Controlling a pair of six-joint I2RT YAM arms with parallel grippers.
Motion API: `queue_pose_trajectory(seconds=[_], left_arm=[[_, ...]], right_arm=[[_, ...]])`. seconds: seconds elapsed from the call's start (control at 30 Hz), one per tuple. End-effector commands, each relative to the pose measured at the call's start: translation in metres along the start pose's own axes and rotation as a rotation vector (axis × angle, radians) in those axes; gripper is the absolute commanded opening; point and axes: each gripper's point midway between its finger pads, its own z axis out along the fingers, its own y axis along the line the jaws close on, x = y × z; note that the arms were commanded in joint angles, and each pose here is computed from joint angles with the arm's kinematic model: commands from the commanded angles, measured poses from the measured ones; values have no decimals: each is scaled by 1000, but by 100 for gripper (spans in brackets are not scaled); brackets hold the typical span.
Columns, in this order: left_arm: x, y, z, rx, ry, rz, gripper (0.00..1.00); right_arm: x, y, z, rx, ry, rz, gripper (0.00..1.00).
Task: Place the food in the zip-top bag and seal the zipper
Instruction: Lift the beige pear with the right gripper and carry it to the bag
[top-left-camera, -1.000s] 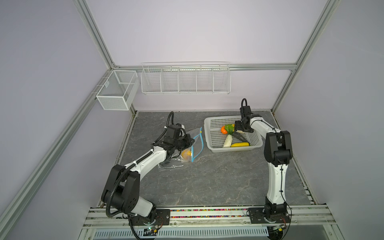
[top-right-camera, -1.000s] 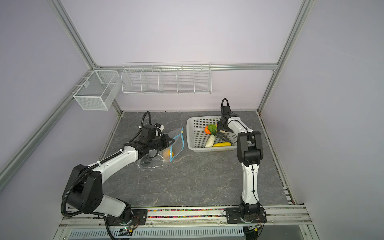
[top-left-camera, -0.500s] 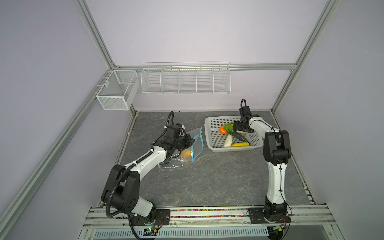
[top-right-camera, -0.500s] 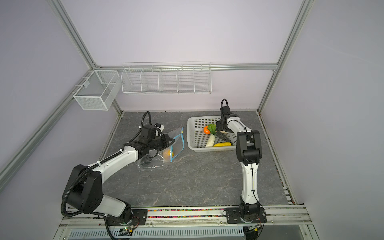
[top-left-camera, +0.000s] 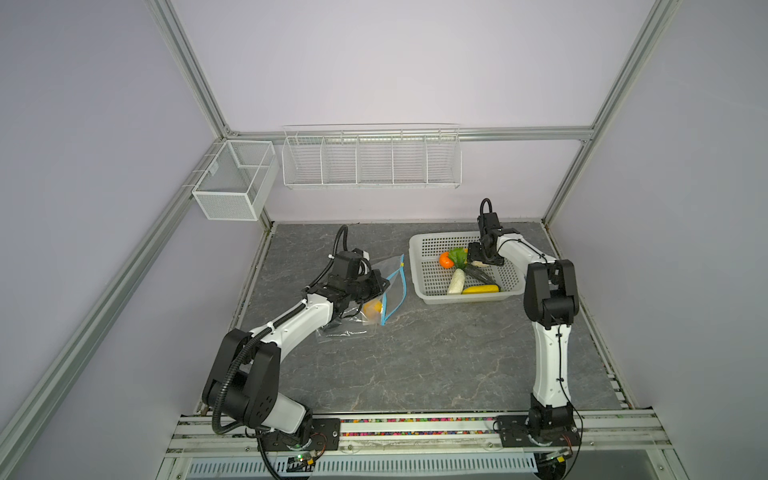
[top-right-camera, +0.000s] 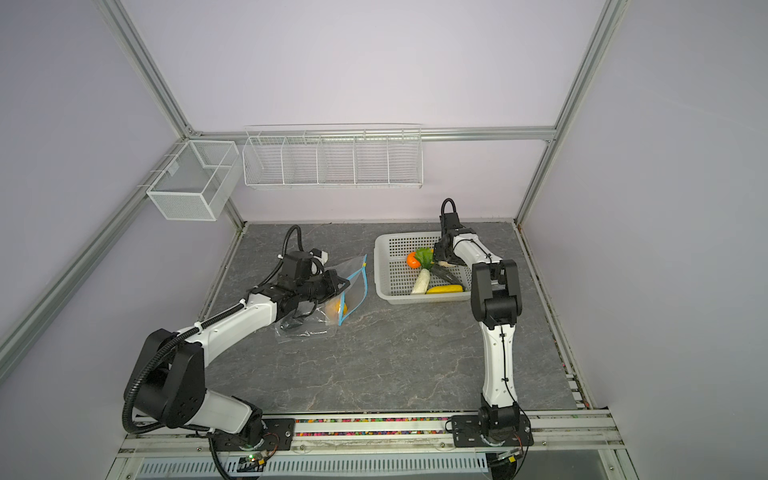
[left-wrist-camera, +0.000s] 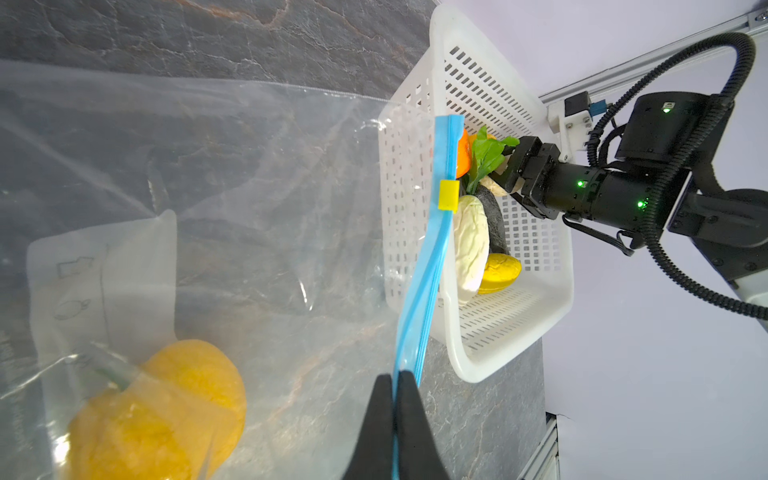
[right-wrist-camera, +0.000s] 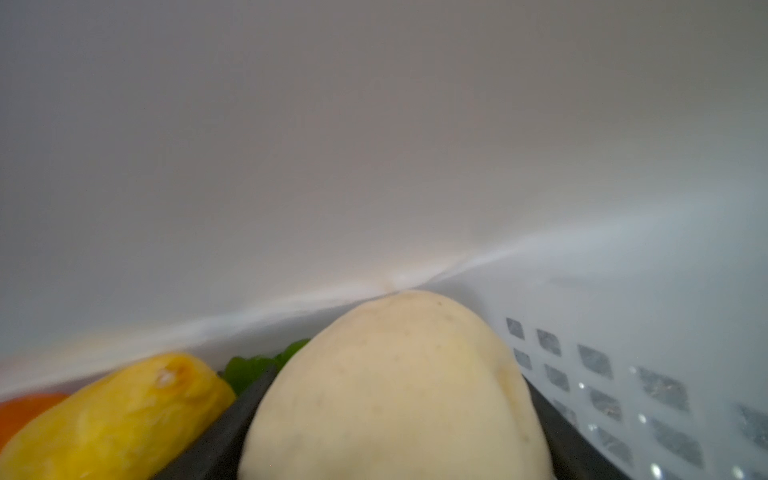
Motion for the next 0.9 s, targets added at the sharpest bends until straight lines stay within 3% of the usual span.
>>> queue_pose_trajectory(seconds=[0.0, 0.63, 0.87], left_arm=[[0, 3, 2, 5, -3, -7, 0], [4, 3, -1, 28, -12, -15, 0], [7, 1, -5, 38, -6, -10, 0]], right_arm=[[-3, -8, -17, 13, -21, 14, 79], [-8, -13, -56, -4, -80, -13, 70], [-14, -7, -88, -39, -128, -36, 69]])
